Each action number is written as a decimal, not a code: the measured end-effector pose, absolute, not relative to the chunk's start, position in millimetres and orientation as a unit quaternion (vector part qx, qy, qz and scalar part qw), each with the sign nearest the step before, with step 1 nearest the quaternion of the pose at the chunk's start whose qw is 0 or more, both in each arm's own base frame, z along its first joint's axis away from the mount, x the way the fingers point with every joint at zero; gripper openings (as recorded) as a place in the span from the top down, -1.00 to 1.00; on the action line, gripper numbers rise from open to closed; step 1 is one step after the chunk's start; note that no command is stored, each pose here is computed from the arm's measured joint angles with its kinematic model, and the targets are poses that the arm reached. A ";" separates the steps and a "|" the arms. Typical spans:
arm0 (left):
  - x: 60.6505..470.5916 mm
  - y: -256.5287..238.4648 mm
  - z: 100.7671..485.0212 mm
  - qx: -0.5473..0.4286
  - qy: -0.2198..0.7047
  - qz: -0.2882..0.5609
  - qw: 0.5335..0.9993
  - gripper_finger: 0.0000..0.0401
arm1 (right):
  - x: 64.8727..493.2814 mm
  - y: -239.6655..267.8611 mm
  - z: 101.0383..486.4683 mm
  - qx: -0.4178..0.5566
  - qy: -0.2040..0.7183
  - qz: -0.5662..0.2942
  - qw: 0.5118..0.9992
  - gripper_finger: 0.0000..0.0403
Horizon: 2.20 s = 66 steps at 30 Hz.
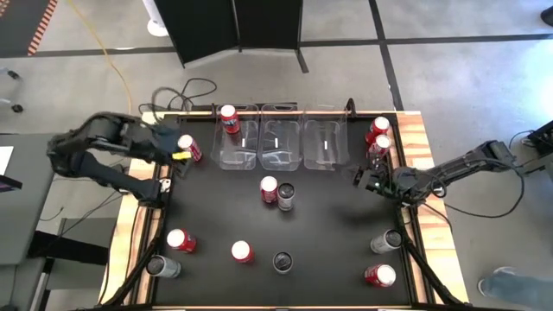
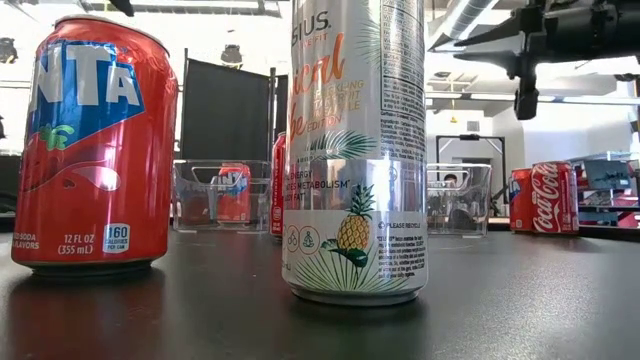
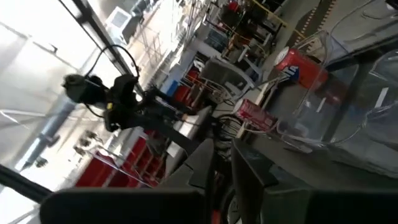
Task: Sort soda cans
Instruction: Put the bottom right red soda can into the left transparent bin
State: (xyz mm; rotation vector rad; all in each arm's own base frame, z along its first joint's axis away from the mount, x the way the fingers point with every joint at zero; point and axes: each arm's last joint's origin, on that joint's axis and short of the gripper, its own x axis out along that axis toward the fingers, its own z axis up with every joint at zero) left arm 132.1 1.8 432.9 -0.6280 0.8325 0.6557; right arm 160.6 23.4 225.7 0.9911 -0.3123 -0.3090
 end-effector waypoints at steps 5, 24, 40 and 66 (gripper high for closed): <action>172.7 -20.1 415.9 -0.285 0.441 0.301 0.796 -0.67 | 170.2 32.9 230.6 0.464 -0.124 -0.121 0.869 0.67; 257.4 -153.5 341.4 -0.198 0.570 0.133 0.787 -0.67 | 171.3 56.8 242.6 0.346 -0.083 -0.060 0.933 0.00; 283.8 -192.6 316.7 -0.035 0.513 0.039 0.857 -0.73 | 171.4 58.8 237.1 0.361 -0.059 -0.061 0.929 -0.85; 309.3 -183.7 251.5 -0.050 0.608 0.054 0.791 -0.95 | 166.3 72.0 236.5 0.388 -0.043 -0.024 0.920 -0.86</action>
